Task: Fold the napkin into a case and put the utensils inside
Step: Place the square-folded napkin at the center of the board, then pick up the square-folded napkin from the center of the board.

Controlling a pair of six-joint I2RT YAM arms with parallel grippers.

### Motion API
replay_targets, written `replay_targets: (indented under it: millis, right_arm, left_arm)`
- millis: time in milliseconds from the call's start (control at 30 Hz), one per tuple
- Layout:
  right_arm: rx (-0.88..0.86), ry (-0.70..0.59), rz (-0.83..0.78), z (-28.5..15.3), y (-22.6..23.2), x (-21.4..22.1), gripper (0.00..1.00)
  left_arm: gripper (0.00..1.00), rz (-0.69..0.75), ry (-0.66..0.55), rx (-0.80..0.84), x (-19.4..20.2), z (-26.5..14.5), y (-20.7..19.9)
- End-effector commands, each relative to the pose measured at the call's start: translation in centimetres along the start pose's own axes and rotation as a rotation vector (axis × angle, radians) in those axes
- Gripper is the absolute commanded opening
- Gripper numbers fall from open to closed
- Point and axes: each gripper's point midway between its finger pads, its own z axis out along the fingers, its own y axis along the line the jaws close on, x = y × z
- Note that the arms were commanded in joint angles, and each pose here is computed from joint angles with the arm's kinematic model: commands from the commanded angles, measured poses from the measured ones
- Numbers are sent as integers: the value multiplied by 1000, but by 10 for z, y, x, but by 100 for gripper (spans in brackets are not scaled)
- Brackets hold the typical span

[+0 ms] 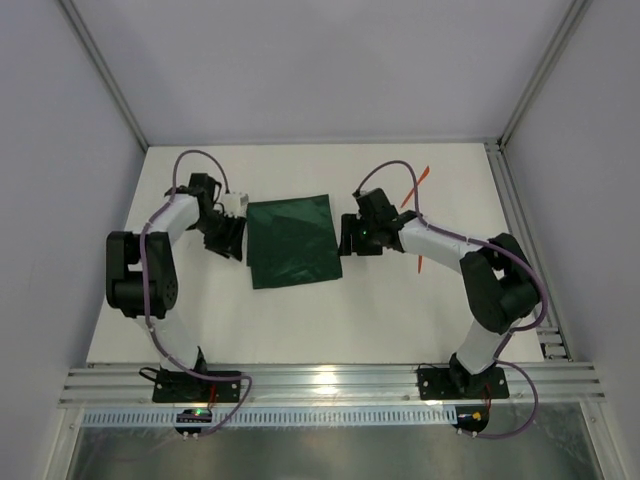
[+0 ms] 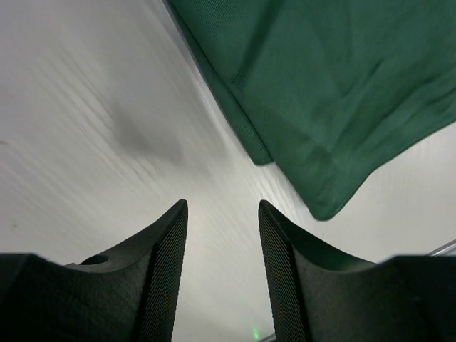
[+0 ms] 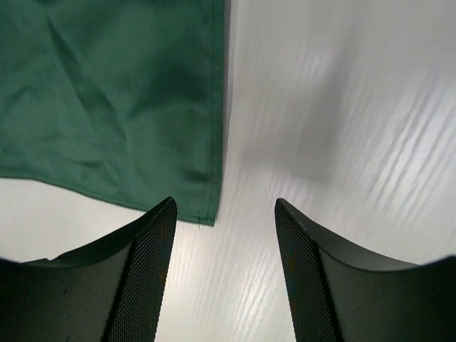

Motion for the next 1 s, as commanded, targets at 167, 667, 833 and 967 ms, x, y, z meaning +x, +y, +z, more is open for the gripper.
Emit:
replay_targets:
  millis: [167,667,833,967]
  right_arm:
    - [-80,17,8,3,22,16,51]
    - [-111,30,45,7,27,19,47]
    - [-129,37,49,7,29,22,47]
    - [-142,40,61,6,28,23,47]
  left_arm:
    - [48,640,-149,-150,15,-23,-46]
    - [59,1663,-71,55,55,12,-67]
    - [54,1729,-86,-53,44,29,-55]
    - [53,1750,-90,-24,47,35,-59]
